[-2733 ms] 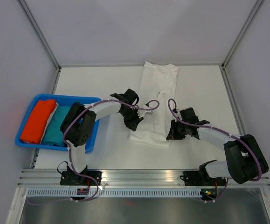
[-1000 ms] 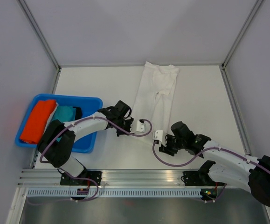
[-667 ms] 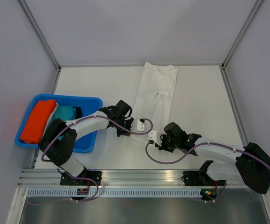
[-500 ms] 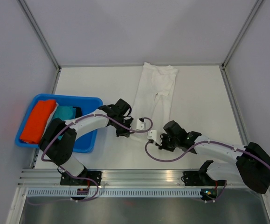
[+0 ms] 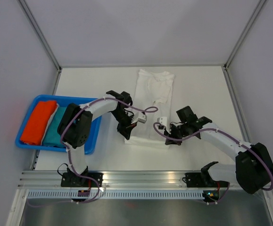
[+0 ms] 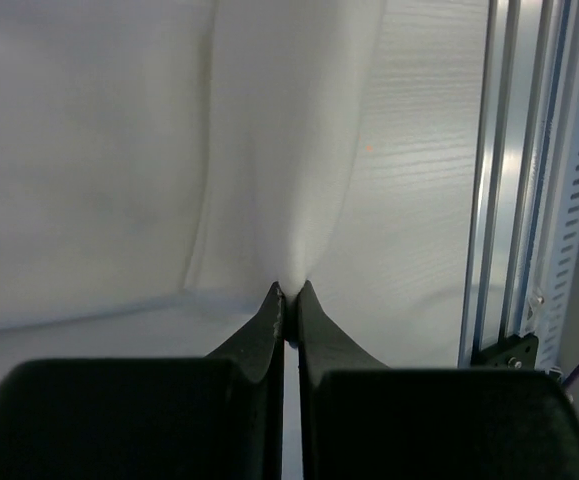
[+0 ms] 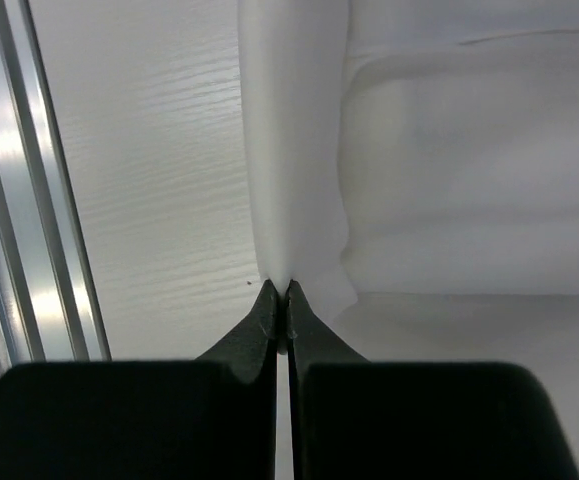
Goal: Roll the t-shirts
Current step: Roll the tshirt
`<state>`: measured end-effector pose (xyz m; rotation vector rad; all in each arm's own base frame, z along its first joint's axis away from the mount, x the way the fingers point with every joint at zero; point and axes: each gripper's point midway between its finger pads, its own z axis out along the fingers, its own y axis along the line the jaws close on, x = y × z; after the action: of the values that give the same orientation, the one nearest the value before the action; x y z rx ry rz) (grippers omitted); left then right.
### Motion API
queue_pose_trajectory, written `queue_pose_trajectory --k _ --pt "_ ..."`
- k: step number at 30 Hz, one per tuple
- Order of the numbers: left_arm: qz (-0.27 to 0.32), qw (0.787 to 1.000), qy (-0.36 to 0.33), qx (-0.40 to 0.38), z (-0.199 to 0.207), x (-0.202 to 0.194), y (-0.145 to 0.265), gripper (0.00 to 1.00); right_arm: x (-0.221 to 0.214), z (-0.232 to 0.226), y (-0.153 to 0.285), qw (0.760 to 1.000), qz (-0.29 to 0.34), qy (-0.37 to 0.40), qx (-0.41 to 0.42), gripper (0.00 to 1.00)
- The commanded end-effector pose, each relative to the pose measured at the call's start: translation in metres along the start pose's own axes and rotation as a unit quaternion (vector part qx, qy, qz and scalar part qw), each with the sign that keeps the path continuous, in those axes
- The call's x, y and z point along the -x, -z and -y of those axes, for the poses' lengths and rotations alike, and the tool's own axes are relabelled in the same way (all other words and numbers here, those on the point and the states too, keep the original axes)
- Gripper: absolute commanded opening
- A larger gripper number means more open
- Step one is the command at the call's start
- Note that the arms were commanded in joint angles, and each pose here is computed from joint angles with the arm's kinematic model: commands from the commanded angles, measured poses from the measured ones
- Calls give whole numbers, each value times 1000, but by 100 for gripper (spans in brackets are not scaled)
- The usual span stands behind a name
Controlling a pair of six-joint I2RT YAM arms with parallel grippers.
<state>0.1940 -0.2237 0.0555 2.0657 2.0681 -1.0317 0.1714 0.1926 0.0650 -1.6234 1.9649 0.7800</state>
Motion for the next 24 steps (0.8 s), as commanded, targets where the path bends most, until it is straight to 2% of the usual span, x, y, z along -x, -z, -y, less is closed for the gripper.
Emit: queue_pose_trajectory --k 1,7,11,13,16,18,20,22,24 --pt "29 998 52 -33 -10 5 9 2 13 18 5 998 45 -33 -3 0" --pt "44 996 76 3 -40 9 14 2 9 46 -8 994 61 -87 -8 0" --pt "33 995 90 10 -45 3 12 2 5 58 -14 991 59 -119 -28 1" --pt "29 995 96 9 -45 -1 10 2 1 68 -13 989 53 -128 -55 6" --pt "27 994 106 9 -46 -3 7 3 4 83 -10 983 54 -154 -88 28" --pt "32 993 115 16 -50 -2 9 4 11 94 -6 979 57 -168 -102 32" --pt "37 992 119 20 -54 0 10 9 16 99 4 972 68 -197 -112 36" --pt "40 991 124 25 -56 2 12 19 24 106 20 965 86 -211 -131 36" --pt "50 988 138 45 -64 6 16 20 31 106 33 963 83 -215 -143 36"
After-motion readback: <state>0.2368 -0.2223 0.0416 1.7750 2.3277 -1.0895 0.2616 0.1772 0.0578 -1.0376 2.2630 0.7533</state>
